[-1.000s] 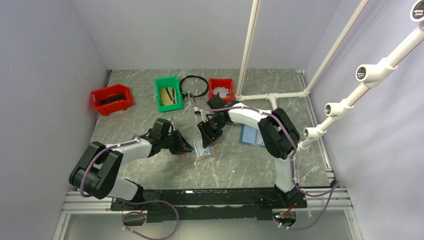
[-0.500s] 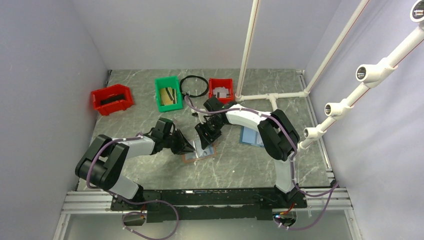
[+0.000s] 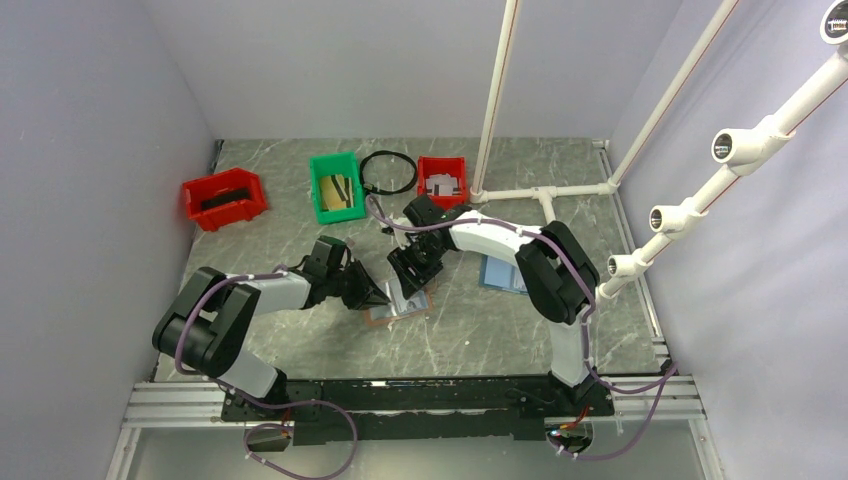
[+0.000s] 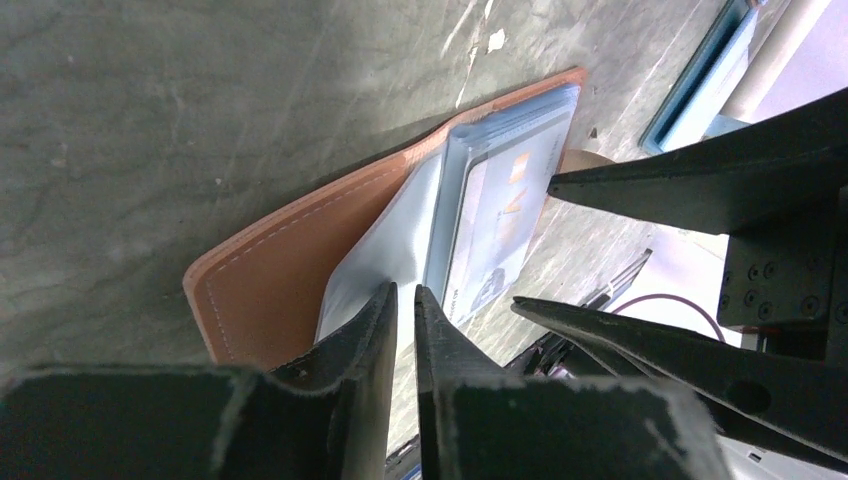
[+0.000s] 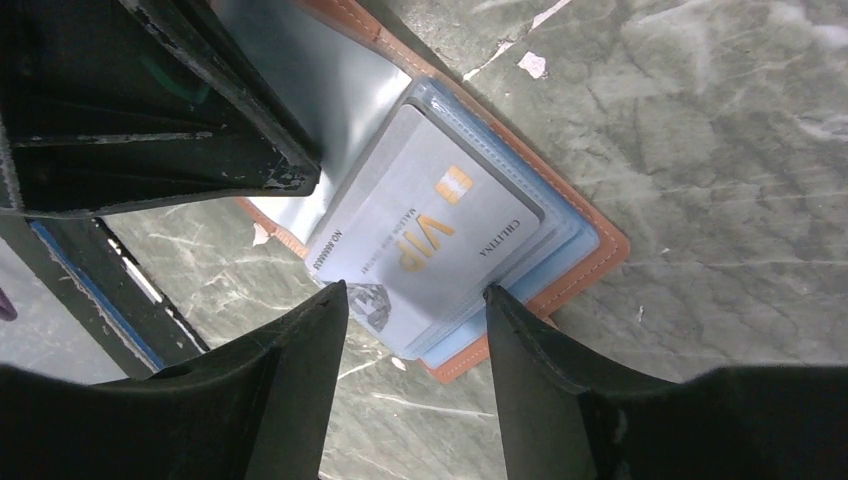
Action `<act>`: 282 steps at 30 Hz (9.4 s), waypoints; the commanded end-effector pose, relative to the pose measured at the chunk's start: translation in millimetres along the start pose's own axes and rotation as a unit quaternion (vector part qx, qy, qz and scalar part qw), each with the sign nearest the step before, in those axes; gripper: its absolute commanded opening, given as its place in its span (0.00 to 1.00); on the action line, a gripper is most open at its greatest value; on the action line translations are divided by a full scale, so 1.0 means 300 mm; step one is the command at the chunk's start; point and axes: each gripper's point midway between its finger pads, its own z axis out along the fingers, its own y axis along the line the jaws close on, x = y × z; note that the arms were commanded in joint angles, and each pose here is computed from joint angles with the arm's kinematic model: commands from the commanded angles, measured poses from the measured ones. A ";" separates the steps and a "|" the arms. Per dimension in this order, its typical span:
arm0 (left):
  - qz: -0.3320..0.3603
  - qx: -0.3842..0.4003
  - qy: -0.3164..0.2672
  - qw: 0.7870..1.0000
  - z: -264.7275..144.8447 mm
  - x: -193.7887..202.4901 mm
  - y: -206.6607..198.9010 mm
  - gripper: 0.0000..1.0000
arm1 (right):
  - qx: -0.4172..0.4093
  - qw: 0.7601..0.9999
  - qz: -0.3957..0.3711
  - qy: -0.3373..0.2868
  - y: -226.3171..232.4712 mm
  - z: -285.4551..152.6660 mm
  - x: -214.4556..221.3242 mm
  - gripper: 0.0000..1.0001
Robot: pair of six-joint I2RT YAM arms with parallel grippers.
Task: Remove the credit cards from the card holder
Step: Remove the credit card from the card holder.
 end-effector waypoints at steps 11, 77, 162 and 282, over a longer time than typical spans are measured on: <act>-0.004 0.004 0.003 1.000 0.009 -0.009 -0.016 0.13 | 0.005 1.000 -0.009 -0.009 -0.007 -0.007 -0.002 0.61; -0.003 0.047 0.001 0.999 -0.006 0.000 -0.059 0.13 | -0.071 0.996 0.059 -0.016 0.041 -0.004 -0.006 0.49; 0.108 0.116 0.027 0.987 -0.087 0.092 -0.095 0.76 | -0.168 0.975 0.142 -0.009 0.112 0.058 -0.071 0.31; 0.186 0.378 -0.065 0.905 -0.316 0.006 -0.419 0.00 | -0.318 0.936 0.069 -0.134 0.173 -0.284 -0.138 0.42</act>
